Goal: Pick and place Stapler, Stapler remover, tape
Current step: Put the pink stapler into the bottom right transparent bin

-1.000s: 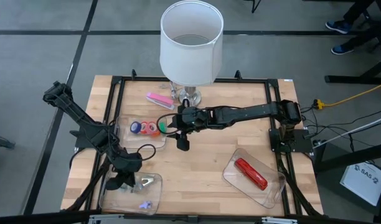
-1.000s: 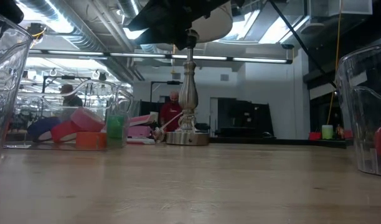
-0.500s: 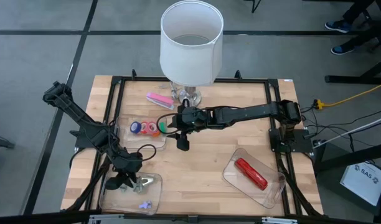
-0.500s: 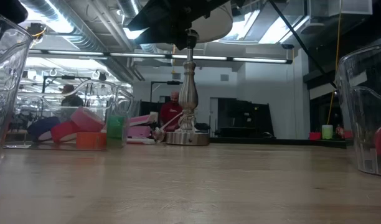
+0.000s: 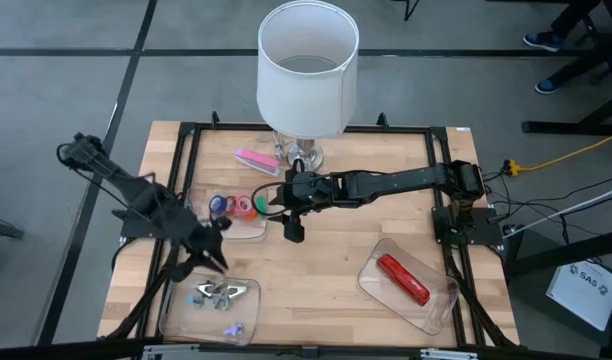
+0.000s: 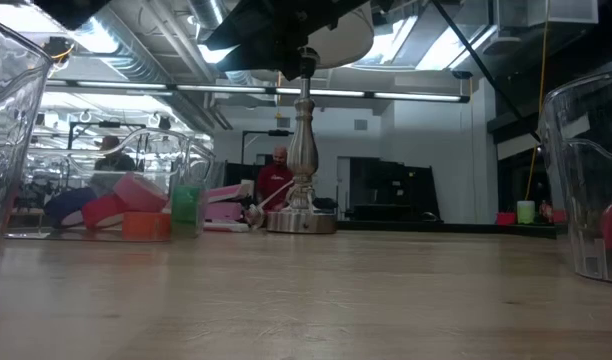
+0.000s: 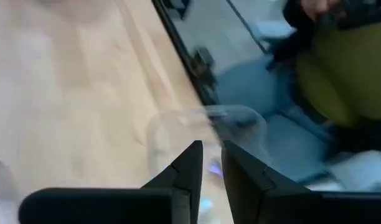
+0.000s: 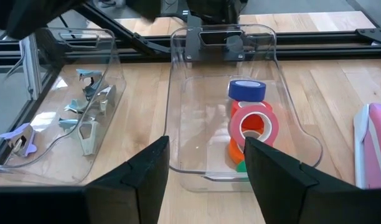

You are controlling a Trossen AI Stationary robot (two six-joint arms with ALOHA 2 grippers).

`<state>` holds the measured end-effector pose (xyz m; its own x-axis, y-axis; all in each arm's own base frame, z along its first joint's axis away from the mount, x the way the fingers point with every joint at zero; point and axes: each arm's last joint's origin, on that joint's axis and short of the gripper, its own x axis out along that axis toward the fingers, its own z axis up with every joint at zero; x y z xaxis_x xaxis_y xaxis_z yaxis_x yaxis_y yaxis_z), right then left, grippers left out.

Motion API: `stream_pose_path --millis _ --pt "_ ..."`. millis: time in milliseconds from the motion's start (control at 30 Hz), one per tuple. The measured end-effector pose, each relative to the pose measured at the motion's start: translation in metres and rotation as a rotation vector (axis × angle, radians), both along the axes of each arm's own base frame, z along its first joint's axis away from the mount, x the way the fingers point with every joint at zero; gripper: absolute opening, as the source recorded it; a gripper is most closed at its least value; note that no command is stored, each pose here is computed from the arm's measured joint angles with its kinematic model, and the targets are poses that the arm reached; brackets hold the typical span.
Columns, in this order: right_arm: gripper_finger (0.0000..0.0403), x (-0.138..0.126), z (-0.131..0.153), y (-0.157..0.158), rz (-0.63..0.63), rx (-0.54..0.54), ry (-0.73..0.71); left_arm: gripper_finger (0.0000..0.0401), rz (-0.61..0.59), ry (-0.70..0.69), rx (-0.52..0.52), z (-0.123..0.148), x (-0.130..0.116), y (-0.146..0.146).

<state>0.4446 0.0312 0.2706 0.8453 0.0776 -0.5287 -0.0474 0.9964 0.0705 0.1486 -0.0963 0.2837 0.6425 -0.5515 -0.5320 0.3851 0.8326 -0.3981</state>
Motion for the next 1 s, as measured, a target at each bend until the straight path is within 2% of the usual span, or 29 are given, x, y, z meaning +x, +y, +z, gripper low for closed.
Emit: stream_pose_path --millis 200,367,600,667,833,1000 --pt "0.0208 0.000 -0.001 0.000 -0.001 -0.001 0.008 0.0049 0.161 -0.225 0.152 0.017 -0.009 0.031" --pt "0.0208 0.000 -0.001 0.000 -0.001 -0.001 0.008 0.0047 0.339 -0.290 0.192 0.026 -0.015 0.055" --pt "0.0208 0.002 0.003 -0.001 -0.015 0.024 -0.032 0.0047 0.646 -0.213 0.303 0.020 -0.010 0.090" --pt "0.0208 0.002 0.003 -0.003 -0.019 0.024 -0.033 0.0047 0.700 -0.183 0.334 0.017 -0.006 0.101" --pt "0.0208 0.002 0.003 -0.008 -0.031 0.025 -0.032 0.0047 0.702 -0.093 0.364 0.016 0.008 0.128" --pt "0.0208 0.001 0.001 -0.009 -0.036 0.027 -0.009 0.0047 0.685 0.021 0.503 0.015 0.025 0.158"
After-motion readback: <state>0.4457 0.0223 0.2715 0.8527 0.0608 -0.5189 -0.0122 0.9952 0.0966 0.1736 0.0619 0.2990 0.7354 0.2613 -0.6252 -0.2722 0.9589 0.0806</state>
